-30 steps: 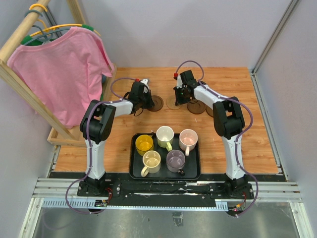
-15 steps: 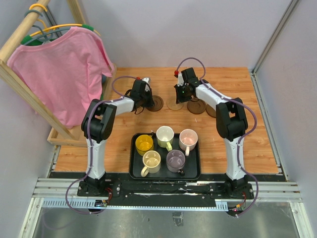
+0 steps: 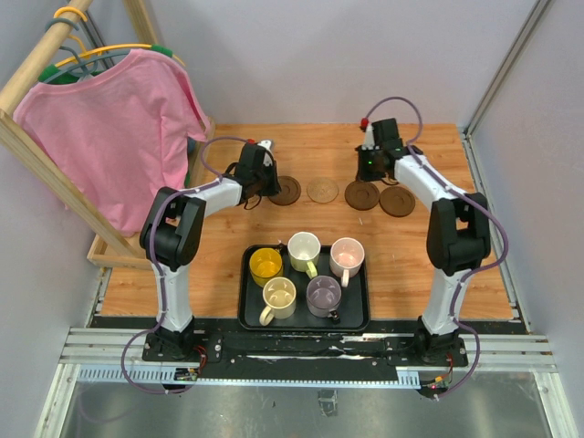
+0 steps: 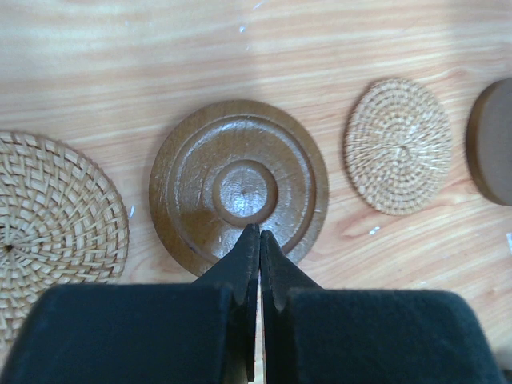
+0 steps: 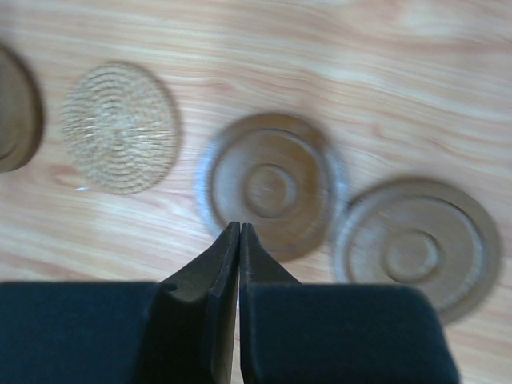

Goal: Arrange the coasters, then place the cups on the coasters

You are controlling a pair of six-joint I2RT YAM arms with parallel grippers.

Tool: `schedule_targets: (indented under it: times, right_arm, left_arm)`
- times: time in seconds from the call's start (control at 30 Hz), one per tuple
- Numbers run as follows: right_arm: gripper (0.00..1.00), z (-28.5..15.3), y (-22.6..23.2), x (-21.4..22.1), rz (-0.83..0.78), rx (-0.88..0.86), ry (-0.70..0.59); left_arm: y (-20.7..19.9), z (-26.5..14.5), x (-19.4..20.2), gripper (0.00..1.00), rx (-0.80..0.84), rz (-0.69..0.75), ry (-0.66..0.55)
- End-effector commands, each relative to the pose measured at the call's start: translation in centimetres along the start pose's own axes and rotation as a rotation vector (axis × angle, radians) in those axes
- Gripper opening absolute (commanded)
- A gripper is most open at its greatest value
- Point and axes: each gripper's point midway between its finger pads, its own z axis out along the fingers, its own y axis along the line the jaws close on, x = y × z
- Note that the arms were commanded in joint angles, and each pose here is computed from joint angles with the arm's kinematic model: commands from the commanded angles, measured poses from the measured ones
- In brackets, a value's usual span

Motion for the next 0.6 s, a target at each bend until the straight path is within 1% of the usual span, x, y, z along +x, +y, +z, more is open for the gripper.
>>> schedule_targets:
  times: [0.0, 0.13, 0.33, 0.4, 0.5, 0.57]
  right_arm:
    - [0.04, -1.9, -4.2, 1.8, 0.104, 0.095, 0.004]
    - [0.05, -2.9, -6.1, 4.7, 0.128, 0.186, 0.037]
    - [0.15, -3.6, -7.7, 8.6, 0.163, 0.288, 0.114]
    - [0.22, -4.0, -8.2, 9.7, 0.166, 0.324, 0.139]
    - [0.36, -4.5, -8.9, 11.2, 0.168, 0.369, 0.167]
    - [0.42, -4.6, -9.2, 11.9, 0.169, 0.39, 0.179]
  left_arm:
    - [-1.3, -2.1, -2.1, 0.01, 0.032, 0.016, -0.063]
    - [-1.4, -3.1, -2.0, 0.02, 0.038, 0.007, -0.074]
    - [-0.6, -4.7, -1.4, 0.03, 0.003, 0.005, -0.093]
    - [-0.4, -5.4, -1.3, 0.04, -0.006, 0.007, -0.106]
    - [-0.1, -6.3, -1.3, 0.09, -0.02, 0.008, -0.125]
    - [0.1, -6.7, -1.1, 0.11, -0.031, 0.008, -0.132]
